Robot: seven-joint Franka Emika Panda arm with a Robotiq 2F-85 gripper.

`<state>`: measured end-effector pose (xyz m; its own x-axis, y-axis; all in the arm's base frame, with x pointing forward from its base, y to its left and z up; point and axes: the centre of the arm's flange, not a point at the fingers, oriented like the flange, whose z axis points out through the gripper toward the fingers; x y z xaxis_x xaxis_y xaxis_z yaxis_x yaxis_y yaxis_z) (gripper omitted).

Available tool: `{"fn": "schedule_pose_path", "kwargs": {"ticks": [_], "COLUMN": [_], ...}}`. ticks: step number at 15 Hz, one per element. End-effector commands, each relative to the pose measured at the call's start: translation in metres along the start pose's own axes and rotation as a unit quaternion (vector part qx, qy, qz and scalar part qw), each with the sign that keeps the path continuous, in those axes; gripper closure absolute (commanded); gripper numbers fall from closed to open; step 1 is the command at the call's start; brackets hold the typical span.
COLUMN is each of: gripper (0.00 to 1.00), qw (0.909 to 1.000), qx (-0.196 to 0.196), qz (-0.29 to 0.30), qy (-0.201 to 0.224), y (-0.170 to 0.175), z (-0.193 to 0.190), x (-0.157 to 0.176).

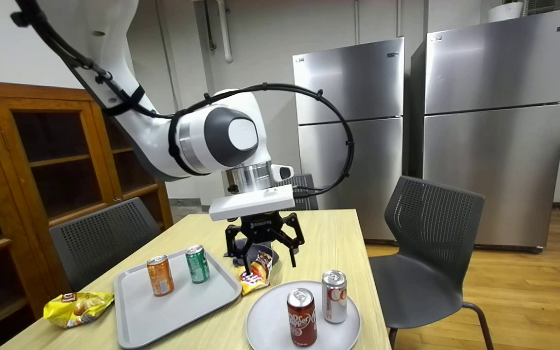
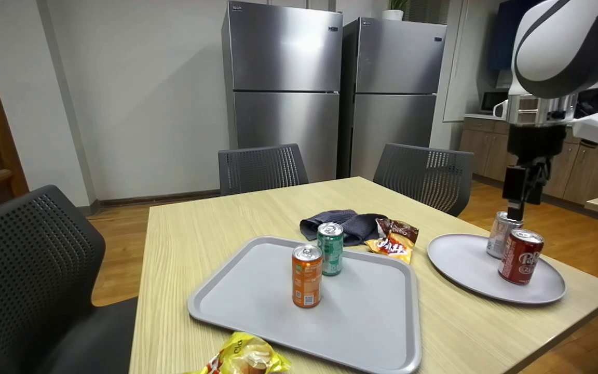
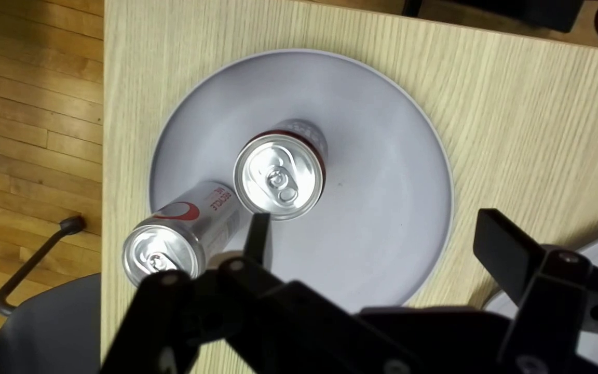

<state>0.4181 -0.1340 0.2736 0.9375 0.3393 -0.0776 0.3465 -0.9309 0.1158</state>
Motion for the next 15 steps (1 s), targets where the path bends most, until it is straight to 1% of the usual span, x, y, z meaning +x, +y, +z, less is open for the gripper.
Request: {"fn": "schedule_pose_path", "kwargs": {"ticks": [1, 5, 14, 15], "gripper": [0.00, 0.00, 0.00, 0.00], "qw": [0.9999, 1.0000, 0.9994, 0.9995], "qx": [-0.004, -0.003, 0.004, 0.014], "qz": [-0.009, -0.002, 0.034, 0.028], "qy": [0.009, 0.003, -0.001, 0.004], "y": [-0.003, 0.007, 0.044, 0.047], "z": [0.003, 0.015, 0.040, 0.042], "x": [-0.004, -0.005, -0.016, -0.017]}}
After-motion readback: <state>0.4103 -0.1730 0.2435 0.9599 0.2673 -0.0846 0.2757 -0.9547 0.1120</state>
